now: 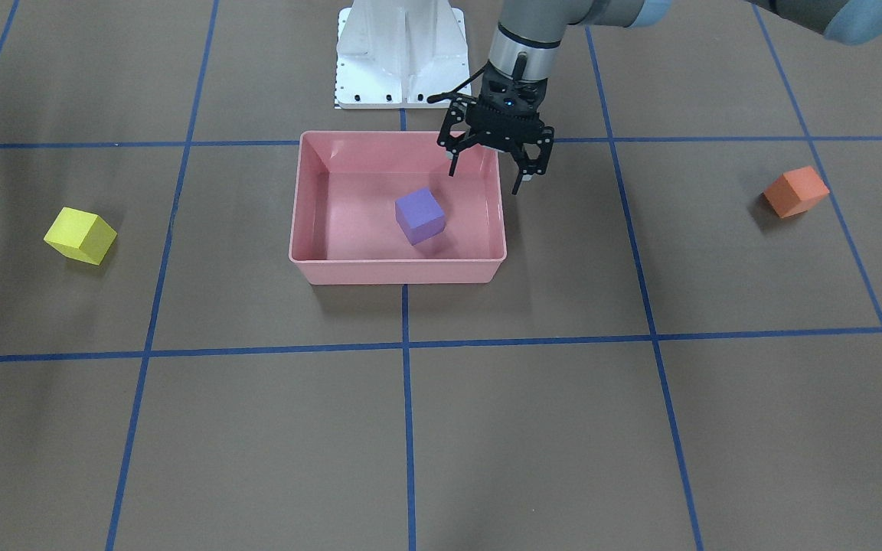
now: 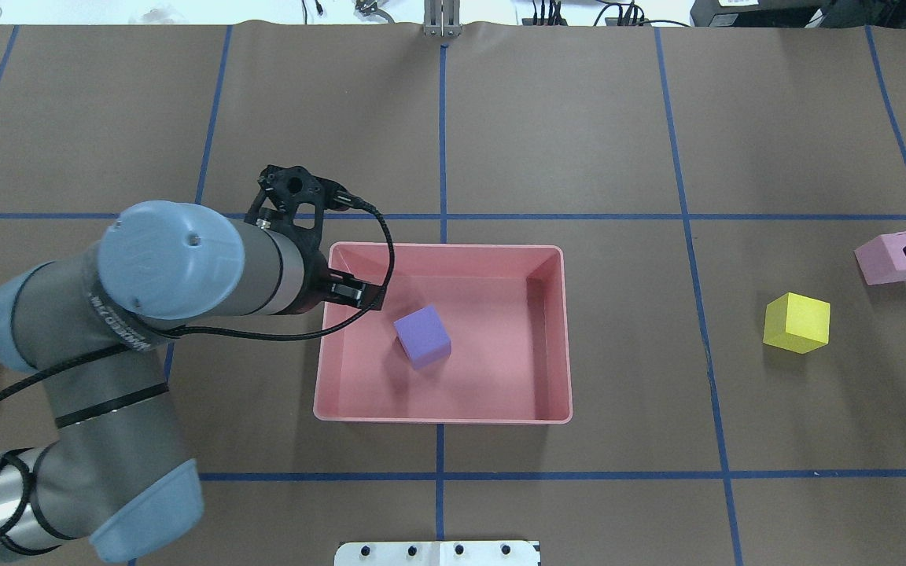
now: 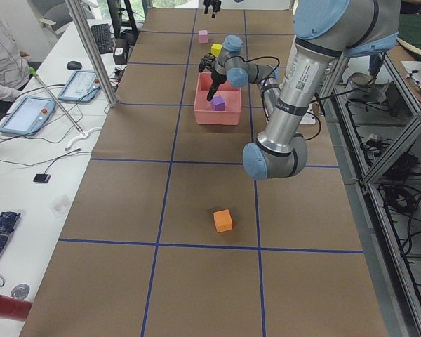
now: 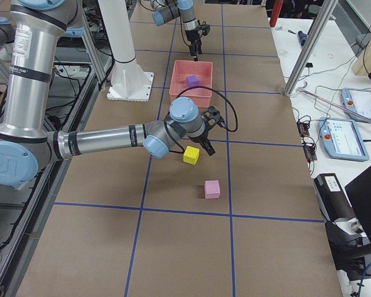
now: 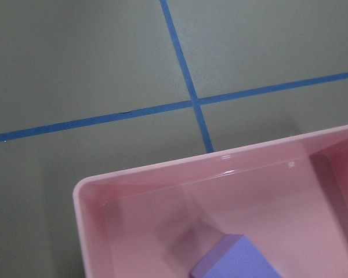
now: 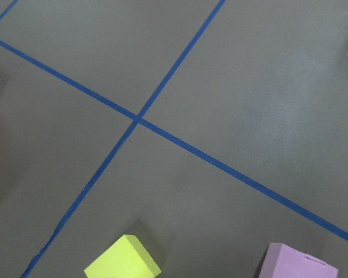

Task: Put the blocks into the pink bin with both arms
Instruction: 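Carry the purple cube into the pink bin and release it with the left gripper, then lower the right gripper onto the yellow cube and grasp it while the left gripper withdraws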

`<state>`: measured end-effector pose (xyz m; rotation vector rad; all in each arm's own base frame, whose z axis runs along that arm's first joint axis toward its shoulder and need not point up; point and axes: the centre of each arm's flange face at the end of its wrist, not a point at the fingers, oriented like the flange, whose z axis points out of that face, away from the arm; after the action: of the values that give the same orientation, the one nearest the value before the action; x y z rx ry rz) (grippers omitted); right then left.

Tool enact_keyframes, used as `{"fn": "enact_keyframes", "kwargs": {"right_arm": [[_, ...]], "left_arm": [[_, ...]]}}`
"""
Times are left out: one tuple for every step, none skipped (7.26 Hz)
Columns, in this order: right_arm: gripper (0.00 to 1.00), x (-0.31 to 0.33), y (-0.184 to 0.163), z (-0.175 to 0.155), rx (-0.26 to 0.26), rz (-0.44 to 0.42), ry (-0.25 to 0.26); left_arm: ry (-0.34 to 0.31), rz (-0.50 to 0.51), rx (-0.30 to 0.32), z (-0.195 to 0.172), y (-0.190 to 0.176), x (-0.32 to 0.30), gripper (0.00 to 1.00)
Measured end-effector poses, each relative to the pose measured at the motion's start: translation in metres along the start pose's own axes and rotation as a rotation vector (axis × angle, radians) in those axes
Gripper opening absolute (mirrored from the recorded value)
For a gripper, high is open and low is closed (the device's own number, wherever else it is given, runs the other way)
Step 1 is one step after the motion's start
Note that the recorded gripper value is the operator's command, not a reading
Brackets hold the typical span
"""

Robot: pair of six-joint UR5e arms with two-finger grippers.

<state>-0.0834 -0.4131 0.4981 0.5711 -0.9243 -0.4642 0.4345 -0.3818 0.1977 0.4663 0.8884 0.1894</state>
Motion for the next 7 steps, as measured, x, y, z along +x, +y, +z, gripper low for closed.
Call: {"fn": "enact_keyframes", "kwargs": {"right_arm": [[0.96, -0.012, 0.003, 0.019, -0.025, -0.001, 0.003], [0.95, -0.022, 0.011, 0.033, -0.054, 0.101, 0.004], [0.95, -0.030, 0.017, 0.044, -0.076, 0.260, 0.013], [0.94, -0.038, 0.020, 0.057, -0.085, 0.416, 0.041], [0.94, -0.049, 0.021, 0.072, -0.076, 0.551, 0.092], [0.94, -0.064, 0.022, 0.092, -0.049, 0.652, 0.159], [0.94, -0.078, 0.025, 0.110, -0.011, 0.716, 0.220]], "left_arm": [[-0.023, 0.054, -0.014, -0.003, 0.007, -0.032, 1.00], [-0.037, 0.075, -0.024, -0.005, 0.009, -0.052, 1.00], [-0.041, 0.082, -0.028, -0.006, 0.009, -0.060, 1.00], [-0.043, 0.084, -0.029, -0.006, 0.009, -0.063, 1.00], [-0.044, 0.085, -0.029, -0.006, 0.009, -0.064, 1.00], [-0.044, 0.085, -0.029, -0.006, 0.009, -0.064, 1.00], [-0.044, 0.085, -0.029, -0.006, 0.009, -0.064, 1.00]]}}
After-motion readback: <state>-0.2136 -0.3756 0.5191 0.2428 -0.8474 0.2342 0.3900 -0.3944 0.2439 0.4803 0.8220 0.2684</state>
